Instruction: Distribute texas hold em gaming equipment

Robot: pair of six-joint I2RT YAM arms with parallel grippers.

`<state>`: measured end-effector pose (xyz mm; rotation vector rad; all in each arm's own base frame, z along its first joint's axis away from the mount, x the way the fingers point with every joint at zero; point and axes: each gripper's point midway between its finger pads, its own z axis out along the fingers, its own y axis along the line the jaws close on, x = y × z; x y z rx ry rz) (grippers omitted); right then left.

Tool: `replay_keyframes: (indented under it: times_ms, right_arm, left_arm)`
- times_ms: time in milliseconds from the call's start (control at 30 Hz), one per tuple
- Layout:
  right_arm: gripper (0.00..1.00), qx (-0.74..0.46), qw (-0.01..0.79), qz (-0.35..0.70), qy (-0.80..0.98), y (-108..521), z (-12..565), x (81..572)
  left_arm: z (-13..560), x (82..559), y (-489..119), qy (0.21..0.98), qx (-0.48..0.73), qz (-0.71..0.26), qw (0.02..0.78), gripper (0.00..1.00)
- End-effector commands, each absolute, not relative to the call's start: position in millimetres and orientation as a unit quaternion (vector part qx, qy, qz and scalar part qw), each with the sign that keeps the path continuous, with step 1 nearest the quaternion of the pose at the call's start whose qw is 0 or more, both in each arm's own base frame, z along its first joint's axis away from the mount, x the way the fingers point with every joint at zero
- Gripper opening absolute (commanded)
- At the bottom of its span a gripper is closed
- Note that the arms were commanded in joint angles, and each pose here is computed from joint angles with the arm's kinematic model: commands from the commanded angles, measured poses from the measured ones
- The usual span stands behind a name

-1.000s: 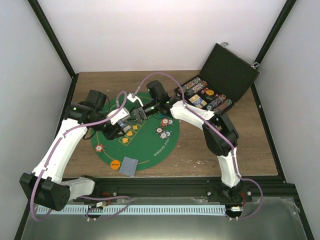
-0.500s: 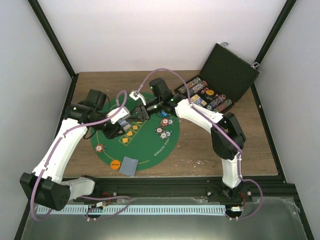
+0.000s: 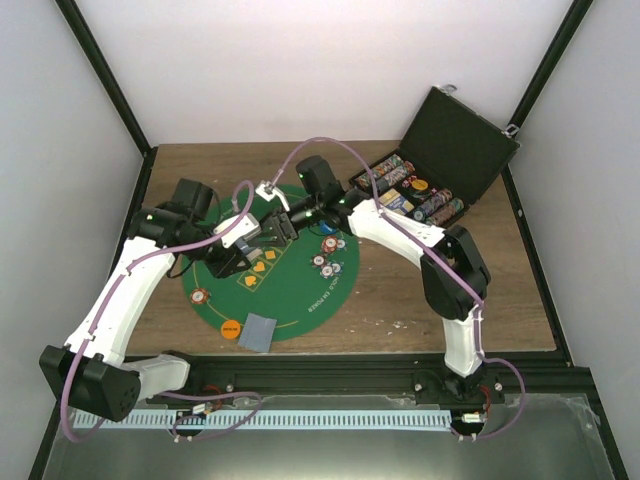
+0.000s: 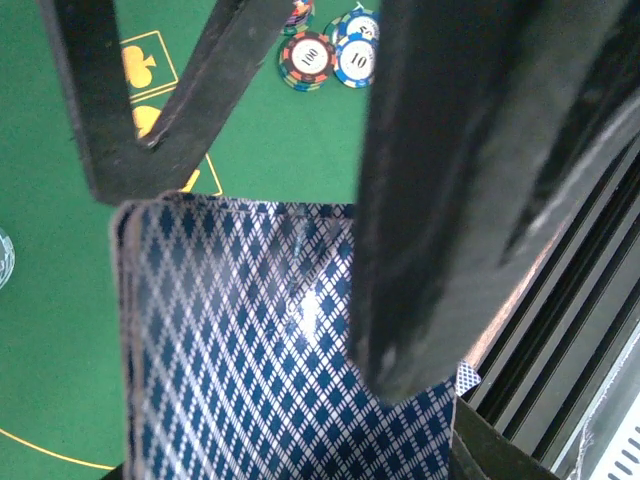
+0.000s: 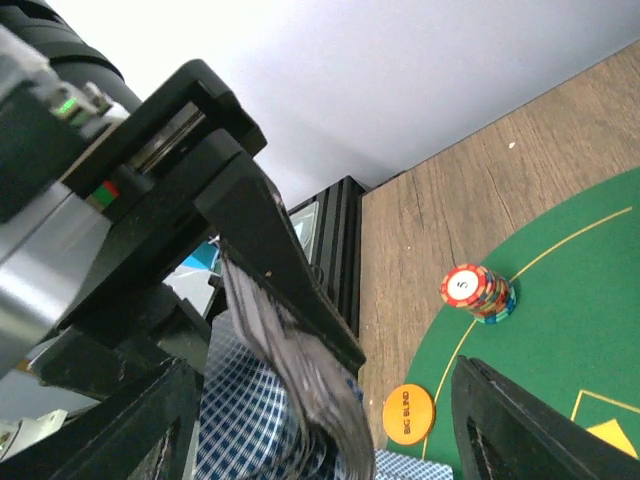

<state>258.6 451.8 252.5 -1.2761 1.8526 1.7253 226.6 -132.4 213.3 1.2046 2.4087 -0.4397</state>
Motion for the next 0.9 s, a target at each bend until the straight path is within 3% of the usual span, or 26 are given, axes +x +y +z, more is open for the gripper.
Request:
replay_keyframes:
  times_ms: [0,267,500,867]
  right_arm:
    - [0.72,-0.44,0.155,0.61,0.64,467.0,247.2,265.7]
    - [0.74,-0.437,0.157,0.606,0.646,473.5,234.8,270.1]
    - [0.49,-0.429,0.188,0.563,0.681,456.5,229.6,277.8]
    - [0.32,-0.427,0.202,0.55,0.688,442.5,239.8,278.9]
  left_arm:
    - [225.0,227.8,-139.0,0.856,0.433,-0.175,0.222,0.37]
    - [227.1,224.5,-140.8,0.852,0.438,-0.183,0.221,0.37]
    - [225.3,225.8,-137.8,0.854,0.438,-0.172,0.222,0.37]
    - [223.4,227.6,-135.8,0.857,0.435,-0.166,0.221,0.37]
